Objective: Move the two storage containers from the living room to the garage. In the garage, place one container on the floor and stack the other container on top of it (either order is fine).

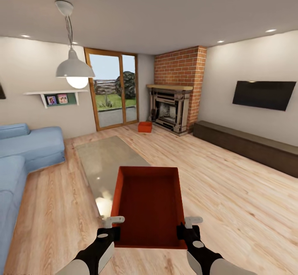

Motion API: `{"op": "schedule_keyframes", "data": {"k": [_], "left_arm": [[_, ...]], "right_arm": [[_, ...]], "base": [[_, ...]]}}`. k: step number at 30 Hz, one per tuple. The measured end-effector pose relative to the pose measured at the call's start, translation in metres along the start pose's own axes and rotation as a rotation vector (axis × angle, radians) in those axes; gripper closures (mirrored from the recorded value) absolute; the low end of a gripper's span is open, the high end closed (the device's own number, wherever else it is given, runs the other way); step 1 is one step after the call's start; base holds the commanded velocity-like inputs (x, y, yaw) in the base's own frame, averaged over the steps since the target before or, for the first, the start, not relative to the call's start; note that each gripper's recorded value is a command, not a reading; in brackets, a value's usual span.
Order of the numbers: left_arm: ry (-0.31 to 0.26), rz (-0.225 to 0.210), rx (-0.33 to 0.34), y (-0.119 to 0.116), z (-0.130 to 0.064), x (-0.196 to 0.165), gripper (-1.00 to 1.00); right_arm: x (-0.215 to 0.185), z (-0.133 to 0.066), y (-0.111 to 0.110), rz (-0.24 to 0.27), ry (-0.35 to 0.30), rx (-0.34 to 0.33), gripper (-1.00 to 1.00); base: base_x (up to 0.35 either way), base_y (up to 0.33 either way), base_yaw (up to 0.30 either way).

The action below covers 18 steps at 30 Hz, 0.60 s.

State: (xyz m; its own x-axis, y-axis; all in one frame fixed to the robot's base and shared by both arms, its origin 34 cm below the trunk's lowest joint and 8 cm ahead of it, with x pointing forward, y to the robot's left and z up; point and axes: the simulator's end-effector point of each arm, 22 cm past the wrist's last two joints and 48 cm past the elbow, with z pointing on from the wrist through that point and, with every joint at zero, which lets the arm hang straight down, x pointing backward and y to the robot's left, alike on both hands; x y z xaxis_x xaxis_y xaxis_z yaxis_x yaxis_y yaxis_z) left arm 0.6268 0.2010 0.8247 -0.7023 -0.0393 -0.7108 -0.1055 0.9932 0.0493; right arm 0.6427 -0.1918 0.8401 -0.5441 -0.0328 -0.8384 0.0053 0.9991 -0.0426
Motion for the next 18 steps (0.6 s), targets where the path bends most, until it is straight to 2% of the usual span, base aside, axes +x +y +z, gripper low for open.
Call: {"op": "schedule_keyframes", "data": {"k": [18], "left_arm": [[-0.024, -0.002, 0.001, 0.000, -0.006, -0.012, 1.00]], "right_arm": [[-0.012, -0.004, -0.001, 0.003, -0.024, 0.000, 1.00]], "base": [[0.000, 0.000, 0.184]]}}
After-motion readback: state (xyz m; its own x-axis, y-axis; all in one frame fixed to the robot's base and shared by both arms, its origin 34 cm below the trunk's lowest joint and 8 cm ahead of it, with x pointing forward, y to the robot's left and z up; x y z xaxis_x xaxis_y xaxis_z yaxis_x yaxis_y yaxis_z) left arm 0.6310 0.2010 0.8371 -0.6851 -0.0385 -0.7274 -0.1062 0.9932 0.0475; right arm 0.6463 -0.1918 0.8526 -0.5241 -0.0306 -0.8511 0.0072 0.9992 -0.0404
